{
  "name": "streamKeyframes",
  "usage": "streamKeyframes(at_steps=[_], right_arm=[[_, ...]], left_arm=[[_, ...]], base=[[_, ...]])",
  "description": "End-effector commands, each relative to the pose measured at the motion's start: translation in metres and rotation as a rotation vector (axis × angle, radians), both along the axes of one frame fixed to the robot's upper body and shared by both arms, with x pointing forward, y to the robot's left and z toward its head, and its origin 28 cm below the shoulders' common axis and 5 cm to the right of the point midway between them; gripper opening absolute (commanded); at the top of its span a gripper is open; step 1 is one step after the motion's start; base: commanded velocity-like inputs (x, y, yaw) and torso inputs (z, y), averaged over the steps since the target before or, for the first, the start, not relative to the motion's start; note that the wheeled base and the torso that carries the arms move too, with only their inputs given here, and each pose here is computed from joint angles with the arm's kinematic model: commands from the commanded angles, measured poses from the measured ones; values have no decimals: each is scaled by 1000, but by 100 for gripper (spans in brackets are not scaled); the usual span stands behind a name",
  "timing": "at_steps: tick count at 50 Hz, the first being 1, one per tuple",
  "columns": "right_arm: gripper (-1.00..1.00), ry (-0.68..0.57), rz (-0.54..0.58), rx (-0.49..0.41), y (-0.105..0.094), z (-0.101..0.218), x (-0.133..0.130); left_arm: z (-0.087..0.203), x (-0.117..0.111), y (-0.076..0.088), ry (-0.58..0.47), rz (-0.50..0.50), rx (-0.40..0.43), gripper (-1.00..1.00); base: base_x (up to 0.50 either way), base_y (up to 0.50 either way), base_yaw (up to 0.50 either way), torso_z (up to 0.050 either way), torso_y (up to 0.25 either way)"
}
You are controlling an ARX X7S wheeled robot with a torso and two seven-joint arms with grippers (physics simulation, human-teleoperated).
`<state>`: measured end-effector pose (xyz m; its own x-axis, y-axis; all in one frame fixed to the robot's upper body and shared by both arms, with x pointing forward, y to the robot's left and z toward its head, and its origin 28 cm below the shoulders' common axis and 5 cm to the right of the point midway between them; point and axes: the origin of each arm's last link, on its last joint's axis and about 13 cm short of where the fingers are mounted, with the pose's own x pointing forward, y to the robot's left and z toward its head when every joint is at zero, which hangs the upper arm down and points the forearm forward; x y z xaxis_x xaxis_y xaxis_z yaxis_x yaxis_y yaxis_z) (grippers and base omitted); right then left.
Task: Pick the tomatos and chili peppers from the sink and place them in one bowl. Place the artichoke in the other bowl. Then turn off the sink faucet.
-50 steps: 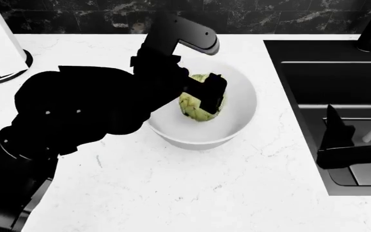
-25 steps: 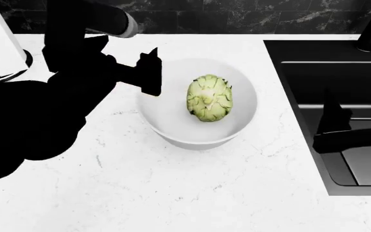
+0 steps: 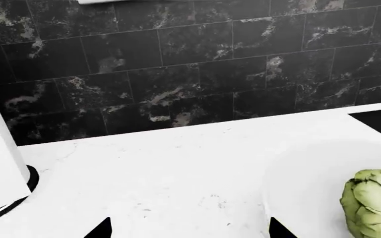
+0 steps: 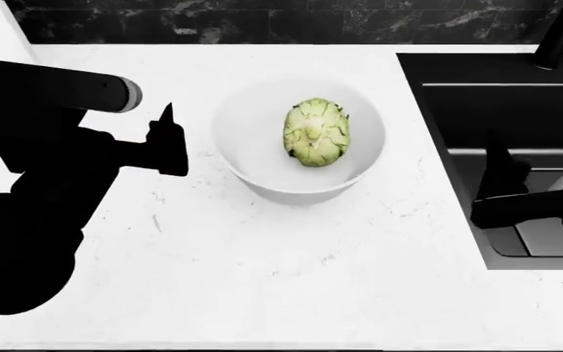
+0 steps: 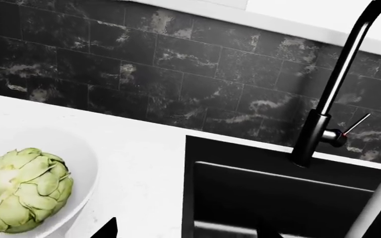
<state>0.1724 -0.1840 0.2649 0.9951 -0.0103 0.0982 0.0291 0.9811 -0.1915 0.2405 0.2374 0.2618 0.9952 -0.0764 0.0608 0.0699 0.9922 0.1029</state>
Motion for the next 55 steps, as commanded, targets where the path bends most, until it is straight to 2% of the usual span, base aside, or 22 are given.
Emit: streamKeyframes(at_steps=[1,12,22,55], right_arm=[[100,24,6,24,1,-9,6],[100,26,11,39,2,-18,6],[100,17,25,32,4,-21,4],[100,17,20,34,4,-24,9]], left_arm=[[-3,-5,2,-7,5,-9,100],[-8,-8,2,1,3,-7,100],[-12,-10,1,19,-9,-23,100],[-18,-11,0,26,-15,-44,100]], base=[[-488,-1,0,0,0],[-492,-83,0,1,0],[-277,-479,0,0,0],[-27,-487,0,0,0]])
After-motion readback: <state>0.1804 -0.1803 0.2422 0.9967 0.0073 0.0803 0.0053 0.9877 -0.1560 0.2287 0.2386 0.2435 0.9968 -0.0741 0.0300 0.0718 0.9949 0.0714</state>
